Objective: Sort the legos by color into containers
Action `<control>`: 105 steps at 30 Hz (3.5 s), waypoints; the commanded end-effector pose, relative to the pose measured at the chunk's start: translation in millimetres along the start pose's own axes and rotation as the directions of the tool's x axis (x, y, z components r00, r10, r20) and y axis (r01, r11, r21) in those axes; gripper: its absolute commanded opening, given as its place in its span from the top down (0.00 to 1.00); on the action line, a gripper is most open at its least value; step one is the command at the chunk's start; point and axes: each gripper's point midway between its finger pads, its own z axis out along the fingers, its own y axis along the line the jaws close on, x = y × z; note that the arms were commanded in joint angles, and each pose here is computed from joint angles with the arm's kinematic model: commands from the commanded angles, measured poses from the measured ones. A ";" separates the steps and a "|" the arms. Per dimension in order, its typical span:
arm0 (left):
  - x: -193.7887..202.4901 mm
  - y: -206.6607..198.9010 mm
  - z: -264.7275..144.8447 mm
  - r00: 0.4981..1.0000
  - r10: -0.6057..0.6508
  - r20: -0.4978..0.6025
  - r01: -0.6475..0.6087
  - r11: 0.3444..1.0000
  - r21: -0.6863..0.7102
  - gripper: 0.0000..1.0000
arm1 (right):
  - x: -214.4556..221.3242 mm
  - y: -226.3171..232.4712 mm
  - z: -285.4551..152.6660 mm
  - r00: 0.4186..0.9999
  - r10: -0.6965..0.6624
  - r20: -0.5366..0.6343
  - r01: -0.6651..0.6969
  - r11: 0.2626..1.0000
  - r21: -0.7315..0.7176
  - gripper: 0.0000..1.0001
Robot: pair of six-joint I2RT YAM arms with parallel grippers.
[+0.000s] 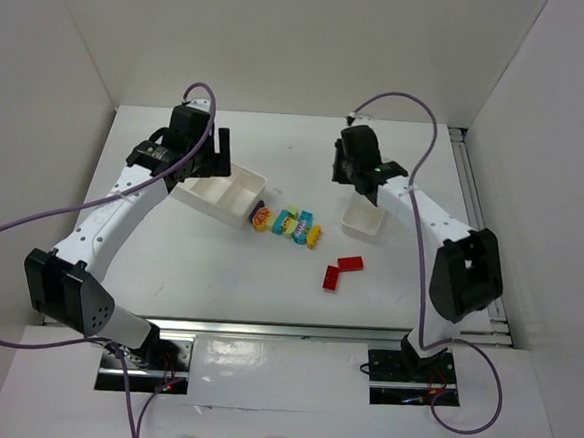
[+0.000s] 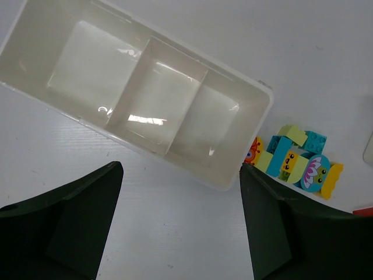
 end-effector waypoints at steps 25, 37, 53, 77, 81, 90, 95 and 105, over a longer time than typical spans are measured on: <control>2.4 -28.5 14.2 0.998 -0.008 -0.057 0.015 0.993 0.114 0.09 | 87.6 -74.6 -35.3 0.981 0.145 -0.130 -0.122 0.978 0.167 0.35; -1.5 -25.2 11.2 0.999 0.000 -0.050 0.005 0.995 0.098 0.08 | 109.7 -55.4 -107.3 0.958 0.248 -0.146 -0.230 0.965 0.129 0.17; 7.0 -33.3 13.8 0.997 0.008 -0.073 0.000 0.994 0.114 0.08 | 233.8 20.5 -116.6 0.897 0.176 -0.407 -0.186 0.982 0.014 0.06; 2.3 -15.7 14.3 0.999 0.014 -0.050 -0.013 1.000 0.017 0.07 | 97.9 11.8 -76.3 0.981 0.062 -0.186 -0.047 0.995 0.083 0.90; 1.3 -16.2 13.4 0.998 0.007 -0.058 -0.006 1.000 0.014 0.07 | 35.8 -32.2 -38.0 0.988 0.125 -0.090 -0.107 0.978 0.181 0.90; 6.8 -13.1 9.7 0.998 0.009 -0.068 -0.009 1.000 0.009 0.07 | -9.9 -112.7 40.4 0.978 0.202 -0.054 -0.177 0.937 0.300 0.88; 10.3 -12.2 11.1 0.997 0.011 -0.076 -0.011 1.000 0.006 0.07 | -32.3 -139.8 62.6 0.975 0.220 0.009 -0.211 0.922 0.324 0.87; 9.5 -13.1 9.0 0.996 0.031 -0.079 -0.030 0.999 0.018 0.07 | -35.0 -139.9 49.7 0.975 0.221 -0.004 -0.208 0.922 0.325 0.29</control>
